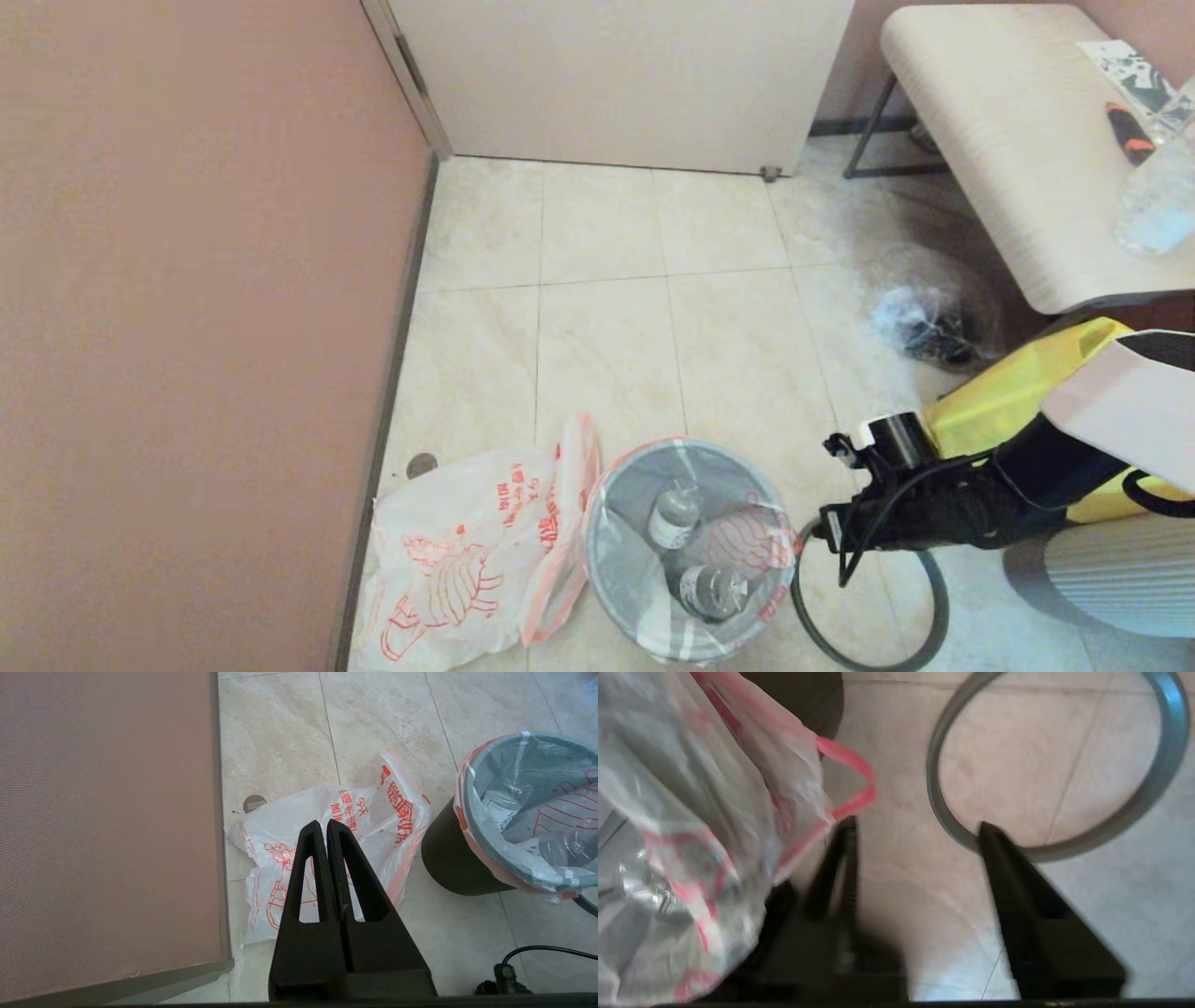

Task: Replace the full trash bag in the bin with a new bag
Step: Place the trash bag on the floor

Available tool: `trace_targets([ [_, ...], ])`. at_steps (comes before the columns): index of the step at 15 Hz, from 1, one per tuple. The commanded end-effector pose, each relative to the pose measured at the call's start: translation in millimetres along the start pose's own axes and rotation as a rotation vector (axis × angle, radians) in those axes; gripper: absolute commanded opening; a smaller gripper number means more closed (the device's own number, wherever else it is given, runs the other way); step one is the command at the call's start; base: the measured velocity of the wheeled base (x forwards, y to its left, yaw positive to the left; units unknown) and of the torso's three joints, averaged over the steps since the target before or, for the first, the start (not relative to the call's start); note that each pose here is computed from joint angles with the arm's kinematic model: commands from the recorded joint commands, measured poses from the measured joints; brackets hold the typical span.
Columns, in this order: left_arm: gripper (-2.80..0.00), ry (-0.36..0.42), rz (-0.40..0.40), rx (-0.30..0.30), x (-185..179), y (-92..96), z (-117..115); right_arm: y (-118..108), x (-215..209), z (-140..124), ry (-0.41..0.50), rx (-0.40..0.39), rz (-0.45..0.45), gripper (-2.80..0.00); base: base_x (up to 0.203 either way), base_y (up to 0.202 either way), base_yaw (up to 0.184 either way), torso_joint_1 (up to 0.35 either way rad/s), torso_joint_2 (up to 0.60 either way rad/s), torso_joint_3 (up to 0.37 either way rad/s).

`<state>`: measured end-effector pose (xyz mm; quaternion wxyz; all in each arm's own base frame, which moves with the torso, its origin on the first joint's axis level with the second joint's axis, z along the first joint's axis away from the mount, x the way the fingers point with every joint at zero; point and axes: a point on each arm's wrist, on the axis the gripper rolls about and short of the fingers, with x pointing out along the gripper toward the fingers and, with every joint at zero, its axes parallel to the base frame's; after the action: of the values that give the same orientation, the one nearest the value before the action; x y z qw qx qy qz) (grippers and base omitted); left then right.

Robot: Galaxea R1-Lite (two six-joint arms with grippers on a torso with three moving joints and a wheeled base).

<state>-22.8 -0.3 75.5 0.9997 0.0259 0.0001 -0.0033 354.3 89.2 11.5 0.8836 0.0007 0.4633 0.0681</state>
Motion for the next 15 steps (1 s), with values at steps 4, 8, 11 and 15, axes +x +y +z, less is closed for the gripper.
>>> trace_targets([
  [4, -2.80, -0.002, 0.001, 0.000, 0, 0.0, 0, 9, 35, -1, 0.025, -0.021, -0.022, 0.00, 0.000, 0.000, 0.000, 0.000, 0.00, 0.000],
  [8, -2.80, 0.000, 0.000, 0.000, 0, 0.0, 0, 11, 56, 3, 0.018, -0.023, -0.036, 0.00, 0.000, 0.000, 0.000, 0.000, 0.00, 0.000],
  [11, -2.80, -0.003, 0.001, 0.000, 0, 0.0, 0, 9, 65, 1, 0.026, -0.034, -0.053, 0.00, 0.000, 0.000, 0.000, 0.000, 0.00, 0.000],
  [15, -2.80, -0.002, 0.001, 0.000, 0, 0.0, 0, 5, 73, 0, 0.033, -0.028, -0.063, 0.00, 0.000, 0.000, 0.000, 0.000, 0.00, 0.000],
])
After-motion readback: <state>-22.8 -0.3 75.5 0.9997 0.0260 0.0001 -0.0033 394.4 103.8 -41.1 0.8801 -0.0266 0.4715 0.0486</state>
